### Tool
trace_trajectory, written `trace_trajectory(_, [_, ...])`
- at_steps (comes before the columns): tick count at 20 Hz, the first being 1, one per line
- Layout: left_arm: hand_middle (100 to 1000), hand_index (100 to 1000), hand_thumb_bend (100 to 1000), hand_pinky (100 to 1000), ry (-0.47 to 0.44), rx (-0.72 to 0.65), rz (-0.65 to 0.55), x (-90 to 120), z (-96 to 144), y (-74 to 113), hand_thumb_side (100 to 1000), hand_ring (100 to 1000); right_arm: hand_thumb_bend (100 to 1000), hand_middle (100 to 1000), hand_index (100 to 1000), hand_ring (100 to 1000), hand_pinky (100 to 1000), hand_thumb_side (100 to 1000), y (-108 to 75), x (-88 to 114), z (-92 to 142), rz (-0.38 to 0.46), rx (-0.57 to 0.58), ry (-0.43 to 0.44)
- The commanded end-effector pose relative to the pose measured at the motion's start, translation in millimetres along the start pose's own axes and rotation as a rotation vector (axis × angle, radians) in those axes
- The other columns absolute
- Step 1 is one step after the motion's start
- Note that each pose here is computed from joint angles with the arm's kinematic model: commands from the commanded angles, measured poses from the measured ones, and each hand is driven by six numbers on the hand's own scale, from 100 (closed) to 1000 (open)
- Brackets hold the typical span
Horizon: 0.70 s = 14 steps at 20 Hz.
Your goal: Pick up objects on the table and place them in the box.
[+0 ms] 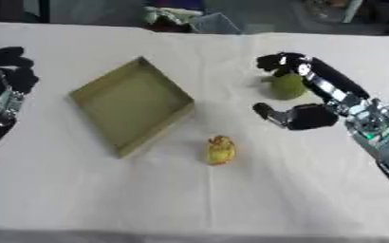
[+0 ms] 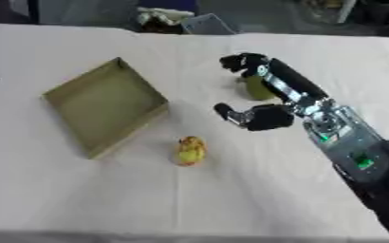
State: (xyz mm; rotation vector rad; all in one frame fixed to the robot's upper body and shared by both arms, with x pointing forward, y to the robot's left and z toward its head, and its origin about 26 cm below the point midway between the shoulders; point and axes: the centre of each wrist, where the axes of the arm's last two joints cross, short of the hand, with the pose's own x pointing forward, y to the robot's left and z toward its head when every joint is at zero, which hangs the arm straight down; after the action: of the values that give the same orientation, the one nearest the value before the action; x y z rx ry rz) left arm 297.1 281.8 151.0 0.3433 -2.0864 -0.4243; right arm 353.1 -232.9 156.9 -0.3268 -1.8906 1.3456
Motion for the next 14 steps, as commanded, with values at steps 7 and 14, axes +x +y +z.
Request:
trace_trajectory(7, [647, 810, 451, 660, -0.025, -0.013, -0.018, 6, -2, 3.9, 694, 608, 327, 829, 920, 854, 798, 414, -1.1, -5, -14, 0.030, 0.194, -0.008])
trace_trajectory(14, [646, 810, 450, 660, -0.028, -0.014, -0.017, 6, -3, 3.6, 694, 608, 319, 832, 907, 857, 800, 409, 9.2, -14, -22, 0.011, 0.283, 0.013])
